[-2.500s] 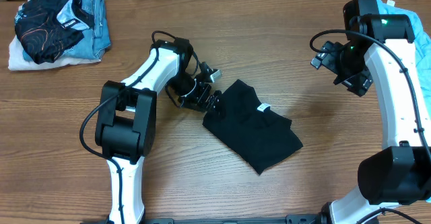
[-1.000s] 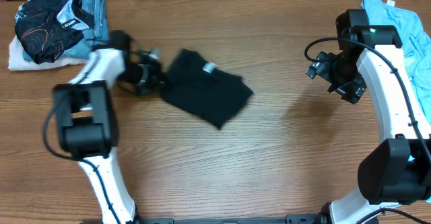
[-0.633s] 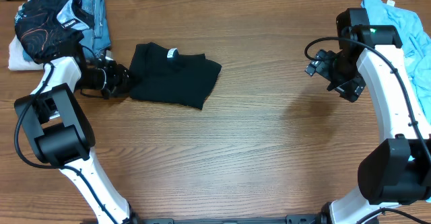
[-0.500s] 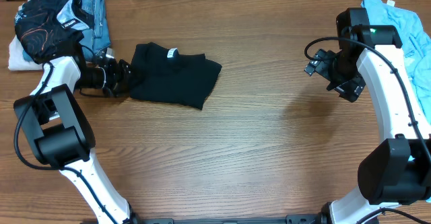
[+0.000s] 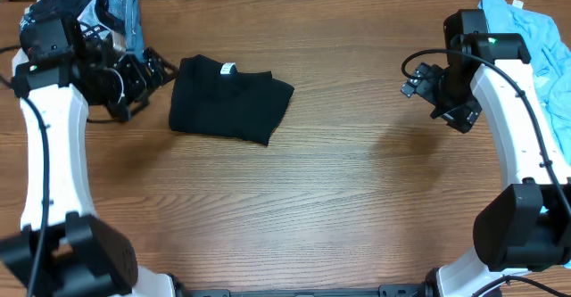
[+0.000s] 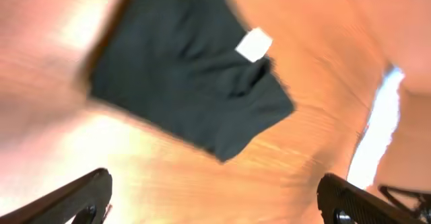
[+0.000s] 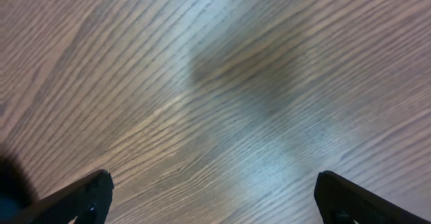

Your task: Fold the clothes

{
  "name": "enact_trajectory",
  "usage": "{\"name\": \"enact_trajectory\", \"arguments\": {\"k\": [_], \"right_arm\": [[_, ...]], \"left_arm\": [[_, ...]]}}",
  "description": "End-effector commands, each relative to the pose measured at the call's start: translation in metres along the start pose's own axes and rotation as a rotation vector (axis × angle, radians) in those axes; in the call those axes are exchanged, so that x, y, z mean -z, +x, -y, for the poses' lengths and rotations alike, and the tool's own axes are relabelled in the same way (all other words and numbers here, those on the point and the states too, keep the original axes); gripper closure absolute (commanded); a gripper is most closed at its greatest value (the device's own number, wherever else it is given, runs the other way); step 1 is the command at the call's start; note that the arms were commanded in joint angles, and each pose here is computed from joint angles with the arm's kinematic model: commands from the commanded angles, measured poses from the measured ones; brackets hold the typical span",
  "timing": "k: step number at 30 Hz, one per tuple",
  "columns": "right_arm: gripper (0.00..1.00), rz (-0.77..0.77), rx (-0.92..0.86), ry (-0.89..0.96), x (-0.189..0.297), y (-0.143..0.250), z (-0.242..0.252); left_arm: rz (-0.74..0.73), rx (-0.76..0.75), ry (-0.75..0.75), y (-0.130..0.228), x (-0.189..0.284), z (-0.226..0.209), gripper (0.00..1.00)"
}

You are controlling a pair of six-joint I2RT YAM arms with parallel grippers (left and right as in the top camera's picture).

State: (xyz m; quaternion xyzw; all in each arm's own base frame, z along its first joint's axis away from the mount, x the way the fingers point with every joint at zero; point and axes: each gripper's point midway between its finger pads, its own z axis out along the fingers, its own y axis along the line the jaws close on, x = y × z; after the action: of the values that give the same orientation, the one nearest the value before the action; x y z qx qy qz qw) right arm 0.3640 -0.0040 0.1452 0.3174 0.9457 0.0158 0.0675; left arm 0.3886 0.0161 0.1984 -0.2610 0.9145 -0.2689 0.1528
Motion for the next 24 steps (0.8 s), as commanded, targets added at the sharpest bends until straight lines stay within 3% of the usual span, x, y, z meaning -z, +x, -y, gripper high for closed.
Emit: {"name": "enact_trajectory", "arguments": {"k": [1,6,13,24], "right_arm": [[0.0,0.019,0.011,-0.017,0.001,0.0,-0.003],[0.0,-0.012,0.014,-0.04,-0.022,0.009,-0.006],[0.0,-0.037,0.015,-0.108,-0.039,0.015,-0.017],[0.0,-0.036,0.018,-0.144,-0.045,0.015,-0.023]], "left_arm": [[0.035,0.204,-0.2,0.011,0.005,-0.023,0.0],[-0.069,0.353,-0.263,0.061,-0.056,-0.025,0.0],[-0.079,0.5,-0.267,0.106,-0.118,-0.025,0.03],[0.137,0.6,-0.347,0.121,-0.148,-0.024,0.03]]}}
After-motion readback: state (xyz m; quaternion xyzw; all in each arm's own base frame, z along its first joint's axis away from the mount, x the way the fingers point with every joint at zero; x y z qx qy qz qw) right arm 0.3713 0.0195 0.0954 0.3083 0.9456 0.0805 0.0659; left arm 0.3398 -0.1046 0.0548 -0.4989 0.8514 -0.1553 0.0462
